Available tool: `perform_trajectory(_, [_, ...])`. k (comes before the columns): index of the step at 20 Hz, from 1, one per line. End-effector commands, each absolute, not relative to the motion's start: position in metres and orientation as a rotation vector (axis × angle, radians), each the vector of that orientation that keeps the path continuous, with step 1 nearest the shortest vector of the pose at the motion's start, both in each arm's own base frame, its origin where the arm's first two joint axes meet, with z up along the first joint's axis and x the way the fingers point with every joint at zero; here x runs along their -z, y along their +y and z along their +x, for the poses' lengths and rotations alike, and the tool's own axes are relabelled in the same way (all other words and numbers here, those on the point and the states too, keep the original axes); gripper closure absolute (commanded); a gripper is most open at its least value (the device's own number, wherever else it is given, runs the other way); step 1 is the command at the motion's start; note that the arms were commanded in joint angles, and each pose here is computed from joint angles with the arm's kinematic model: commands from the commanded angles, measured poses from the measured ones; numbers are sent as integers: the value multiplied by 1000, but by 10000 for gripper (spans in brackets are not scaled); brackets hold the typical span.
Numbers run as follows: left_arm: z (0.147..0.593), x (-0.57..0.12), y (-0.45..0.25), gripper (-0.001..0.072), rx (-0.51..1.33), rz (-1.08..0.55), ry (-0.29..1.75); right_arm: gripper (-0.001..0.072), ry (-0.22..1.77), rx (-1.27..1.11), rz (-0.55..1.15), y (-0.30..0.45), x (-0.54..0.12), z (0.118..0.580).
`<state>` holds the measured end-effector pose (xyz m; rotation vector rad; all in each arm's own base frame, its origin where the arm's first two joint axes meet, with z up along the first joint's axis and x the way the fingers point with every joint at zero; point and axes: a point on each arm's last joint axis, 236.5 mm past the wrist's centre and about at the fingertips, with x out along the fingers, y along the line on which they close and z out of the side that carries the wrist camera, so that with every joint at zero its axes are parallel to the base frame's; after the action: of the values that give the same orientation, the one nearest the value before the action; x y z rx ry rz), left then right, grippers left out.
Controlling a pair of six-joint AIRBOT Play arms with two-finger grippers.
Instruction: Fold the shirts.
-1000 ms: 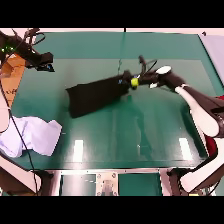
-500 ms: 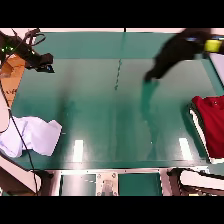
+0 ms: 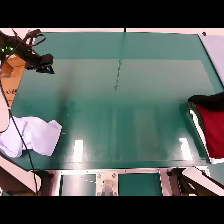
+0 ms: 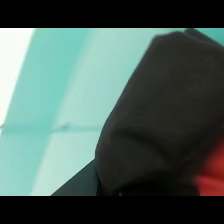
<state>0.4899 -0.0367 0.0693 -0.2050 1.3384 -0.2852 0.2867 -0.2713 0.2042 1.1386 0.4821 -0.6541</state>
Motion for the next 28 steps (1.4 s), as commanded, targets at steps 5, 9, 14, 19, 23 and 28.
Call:
perform_trajectory(5, [490, -70, -37, 684, 286, -205, 1339, 691, 660, 1110, 1357, -268, -66, 122])
perform_trajectory(9, [490, -70, -37, 684, 288, -206, 1338, 691, 739, 1141, 1386, -256, -20, 102])
perform_trajectory(14, [491, -70, -38, 684, 289, -208, 1332, 357, 735, 1126, 1292, -267, -19, 101])
perform_trajectory(19, [496, -71, -38, 684, 315, -170, 1304, 67, 993, 1262, 1212, -248, -43, 45])
perform_trajectory(23, [496, -72, -38, 684, 351, -121, 1289, 607, 832, 1152, 1162, -262, -103, 94])
perform_trajectory(28, [483, -103, -41, 685, 356, -116, 1232, 692, 763, 715, 946, -218, -144, 240])
